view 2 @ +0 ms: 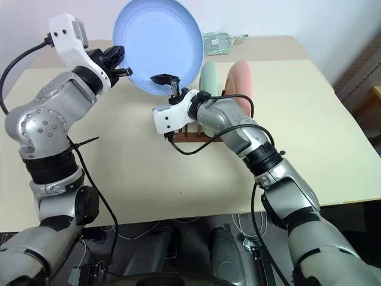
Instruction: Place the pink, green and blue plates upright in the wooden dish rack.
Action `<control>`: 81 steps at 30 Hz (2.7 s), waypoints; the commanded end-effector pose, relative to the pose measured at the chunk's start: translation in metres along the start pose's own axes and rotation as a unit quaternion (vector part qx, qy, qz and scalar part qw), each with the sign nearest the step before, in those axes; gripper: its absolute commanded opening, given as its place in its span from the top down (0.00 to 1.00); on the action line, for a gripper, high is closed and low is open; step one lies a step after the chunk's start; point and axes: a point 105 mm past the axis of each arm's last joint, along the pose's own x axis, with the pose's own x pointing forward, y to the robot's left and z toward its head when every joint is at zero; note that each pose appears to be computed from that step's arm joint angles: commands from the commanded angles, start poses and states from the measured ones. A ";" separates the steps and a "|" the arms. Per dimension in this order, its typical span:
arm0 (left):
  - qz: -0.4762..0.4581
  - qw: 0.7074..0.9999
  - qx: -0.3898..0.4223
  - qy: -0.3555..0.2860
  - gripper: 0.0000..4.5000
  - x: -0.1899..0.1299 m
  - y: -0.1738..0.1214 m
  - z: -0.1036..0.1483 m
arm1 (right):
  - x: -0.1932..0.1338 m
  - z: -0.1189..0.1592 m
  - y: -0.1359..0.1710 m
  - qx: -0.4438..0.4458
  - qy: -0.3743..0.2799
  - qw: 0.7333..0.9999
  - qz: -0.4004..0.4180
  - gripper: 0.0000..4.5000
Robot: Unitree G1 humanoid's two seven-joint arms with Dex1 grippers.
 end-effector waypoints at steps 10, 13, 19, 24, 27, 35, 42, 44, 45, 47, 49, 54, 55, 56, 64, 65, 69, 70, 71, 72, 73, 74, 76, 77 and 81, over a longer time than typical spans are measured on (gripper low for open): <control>-0.004 0.994 -0.071 -0.084 0.44 -0.014 0.006 0.031 | 0.000 0.021 -0.024 -0.022 -0.026 0.999 -0.043 1.00; 0.024 0.986 -0.088 -0.138 0.24 -0.017 0.022 0.053 | -0.001 0.026 -0.029 -0.021 -0.033 0.998 -0.055 1.00; 0.177 0.946 -0.075 -0.261 0.24 -0.048 0.106 0.103 | -0.006 0.037 -0.046 0.005 -0.063 0.994 -0.086 1.00; 0.229 0.940 0.002 -0.254 0.24 -0.063 0.140 0.103 | -0.009 0.044 -0.050 0.015 -0.083 0.992 -0.094 1.00; 0.212 0.953 0.093 -0.197 0.24 -0.062 0.144 0.070 | -0.014 0.047 -0.060 0.055 -0.102 0.987 -0.115 1.00; 0.003 0.971 0.235 -0.036 0.24 -0.062 0.087 -0.068 | -0.061 0.070 -0.113 0.405 -0.268 0.855 -0.183 1.00; -0.096 0.971 0.217 0.011 0.24 -0.073 0.061 -0.113 | -0.080 0.062 -0.093 0.690 -0.292 0.648 -0.134 1.00; -0.107 0.970 0.217 0.021 0.24 -0.074 0.060 -0.121 | -0.082 0.060 -0.087 0.724 -0.284 0.614 -0.134 1.00; -0.112 0.970 0.215 0.025 0.24 -0.074 0.059 -0.125 | -0.083 0.060 -0.085 0.736 -0.278 0.602 -0.134 1.00; -0.125 0.968 0.215 0.031 0.24 -0.075 0.055 -0.130 | -0.082 0.060 -0.078 0.753 -0.260 0.589 -0.135 1.00; -0.135 0.966 0.217 0.031 0.24 -0.076 0.051 -0.132 | -0.081 0.060 -0.073 0.761 -0.244 0.585 -0.135 1.00; -0.157 0.962 0.222 0.034 0.24 -0.080 0.042 -0.136 | -0.076 0.058 -0.056 0.784 -0.195 0.573 -0.139 1.00; -0.160 0.961 0.222 0.035 0.24 -0.080 0.041 -0.138 | -0.075 0.058 -0.052 0.791 -0.187 0.567 -0.136 1.00; -0.162 0.961 0.222 0.035 0.24 -0.080 0.040 -0.139 | -0.073 0.058 -0.048 0.797 -0.179 0.561 -0.134 1.00; -0.178 0.958 0.221 0.040 0.24 -0.081 0.032 -0.143 | -0.064 0.042 -0.027 0.832 -0.119 0.526 -0.131 1.00; -0.179 0.958 0.221 0.040 0.24 -0.081 0.031 -0.144 | -0.063 0.041 -0.025 0.833 -0.113 0.526 -0.128 1.00; -0.183 0.957 0.220 0.041 0.22 -0.082 0.028 -0.146 | -0.057 0.037 -0.024 0.830 -0.100 0.534 -0.128 0.66; -0.183 0.957 0.219 0.041 0.22 -0.081 0.028 -0.146 | -0.056 0.036 -0.026 0.823 -0.096 0.544 -0.131 0.55; -0.183 0.958 0.219 0.041 0.22 -0.081 0.028 -0.146 | -0.056 0.034 -0.027 0.817 -0.093 0.553 -0.135 0.43; -0.183 0.958 0.219 0.041 0.22 -0.081 0.028 -0.146 | -0.055 0.034 -0.029 0.808 -0.091 0.565 -0.137 0.31; -0.183 0.958 0.219 0.041 0.22 -0.081 0.028 -0.147 | -0.055 0.033 -0.031 0.798 -0.089 0.580 -0.138 0.21; -0.183 0.958 0.218 0.041 0.22 -0.081 0.028 -0.147 | -0.055 0.033 -0.032 0.791 -0.088 0.589 -0.138 0.21; -0.182 0.958 0.218 0.041 0.22 -0.081 0.028 -0.147 | -0.055 0.033 -0.037 0.760 -0.086 0.629 -0.141 0.21; -0.182 0.958 0.218 0.041 0.22 -0.081 0.028 -0.148 | -0.056 0.033 -0.039 0.747 -0.087 0.644 -0.142 0.21; -0.182 0.958 0.215 0.042 0.22 -0.081 0.029 -0.149 | -0.062 0.032 -0.056 0.648 -0.088 0.742 -0.144 0.21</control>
